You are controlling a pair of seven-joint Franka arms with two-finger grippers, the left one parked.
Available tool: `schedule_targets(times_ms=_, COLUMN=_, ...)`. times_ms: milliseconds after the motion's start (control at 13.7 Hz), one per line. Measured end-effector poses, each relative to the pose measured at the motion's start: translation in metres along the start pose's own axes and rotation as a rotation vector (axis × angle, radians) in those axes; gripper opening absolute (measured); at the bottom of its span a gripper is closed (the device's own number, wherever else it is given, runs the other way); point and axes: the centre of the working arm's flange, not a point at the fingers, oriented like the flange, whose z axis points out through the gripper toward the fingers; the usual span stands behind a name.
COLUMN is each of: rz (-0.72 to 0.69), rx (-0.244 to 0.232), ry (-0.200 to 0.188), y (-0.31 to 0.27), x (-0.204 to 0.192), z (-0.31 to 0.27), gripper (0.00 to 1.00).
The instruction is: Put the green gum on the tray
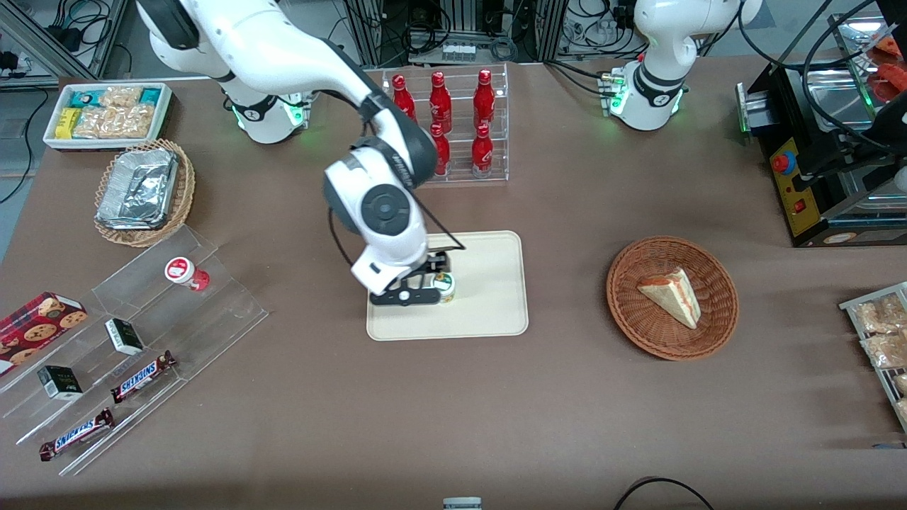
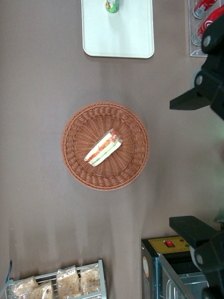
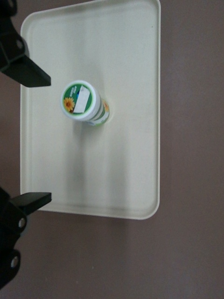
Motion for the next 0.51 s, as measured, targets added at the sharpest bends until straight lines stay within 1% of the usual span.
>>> schedule_targets(times_ms=146, rz=-0.036, rx=-0.005, ry=-0.023, y=0.033, x=0.010, z=-0.019, gripper=1.00)
schedule_targets(times_ms=292, rz=-0.070, rx=-0.003, ry=-0.038, y=0.065, x=0.021, z=-0.033, gripper=1.00)
schedule_targets(times_ms=511, rz=-0.110, rx=0.012, ry=-0.034, y=0.116, x=0.037, z=-0.055, gripper=1.00)
